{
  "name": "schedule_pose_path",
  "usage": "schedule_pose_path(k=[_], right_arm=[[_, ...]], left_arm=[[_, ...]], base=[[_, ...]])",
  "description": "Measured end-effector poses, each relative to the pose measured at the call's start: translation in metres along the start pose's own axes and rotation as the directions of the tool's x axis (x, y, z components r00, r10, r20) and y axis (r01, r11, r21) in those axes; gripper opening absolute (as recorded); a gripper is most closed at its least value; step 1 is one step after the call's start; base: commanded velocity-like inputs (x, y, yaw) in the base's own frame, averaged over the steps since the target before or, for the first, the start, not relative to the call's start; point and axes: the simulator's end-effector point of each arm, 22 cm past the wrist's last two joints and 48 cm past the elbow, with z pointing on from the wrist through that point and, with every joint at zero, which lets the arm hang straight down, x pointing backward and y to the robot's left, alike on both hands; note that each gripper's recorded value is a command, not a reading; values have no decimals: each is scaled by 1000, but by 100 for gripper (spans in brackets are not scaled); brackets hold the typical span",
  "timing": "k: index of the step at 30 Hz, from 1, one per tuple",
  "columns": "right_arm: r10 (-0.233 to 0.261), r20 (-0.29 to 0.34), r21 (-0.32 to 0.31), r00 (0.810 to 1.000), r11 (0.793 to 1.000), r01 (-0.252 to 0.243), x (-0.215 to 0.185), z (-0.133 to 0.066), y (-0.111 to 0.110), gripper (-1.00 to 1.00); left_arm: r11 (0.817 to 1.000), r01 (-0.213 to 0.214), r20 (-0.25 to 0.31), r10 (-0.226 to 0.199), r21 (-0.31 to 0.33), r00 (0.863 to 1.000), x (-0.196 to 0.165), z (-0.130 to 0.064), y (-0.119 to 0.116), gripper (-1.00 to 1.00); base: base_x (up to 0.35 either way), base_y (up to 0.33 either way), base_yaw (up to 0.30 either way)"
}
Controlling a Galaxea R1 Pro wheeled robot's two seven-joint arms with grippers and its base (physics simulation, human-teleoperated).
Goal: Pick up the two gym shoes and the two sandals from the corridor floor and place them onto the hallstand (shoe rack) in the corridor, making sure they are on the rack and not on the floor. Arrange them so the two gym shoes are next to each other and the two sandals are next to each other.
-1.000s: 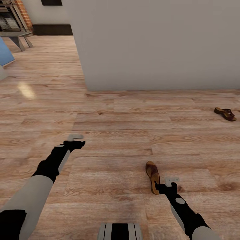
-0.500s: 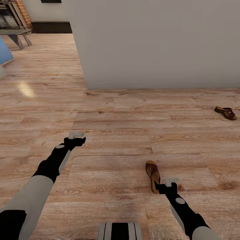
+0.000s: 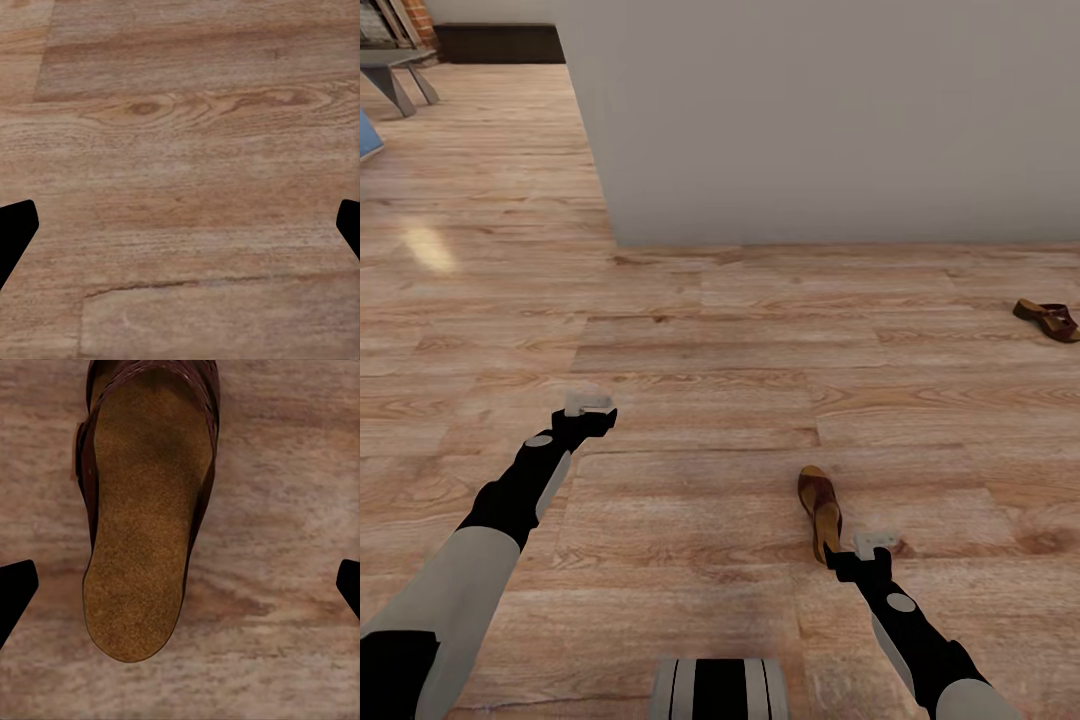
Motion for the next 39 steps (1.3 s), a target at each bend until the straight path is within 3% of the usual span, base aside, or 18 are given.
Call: schedule_pose_path(k=[8, 16, 28, 39], right_arm=[[0, -3, 0, 1000, 1000, 0, 2, 0, 0, 100], [-1, -46, -3, 999, 1000, 1, 27, 7, 2, 100], [-1, -50, -3, 999, 1000, 1, 29, 8, 2, 100], [-4, -109, -8, 994, 1000, 3, 64, 16, 6, 100]], left_arm=[[1000, -2, -2, 2, 2, 1000, 3, 1, -1, 100], [1000, -6, -47, 6, 2, 999, 34, 13, -3, 100], [1000, -6, -53, 6, 3, 999, 39, 14, -4, 100], [1000, -7, -112, 8, 8, 994, 81, 29, -7, 100]], base=[[0, 0, 7], [0, 0, 41], [0, 0, 3], [0, 0, 0]])
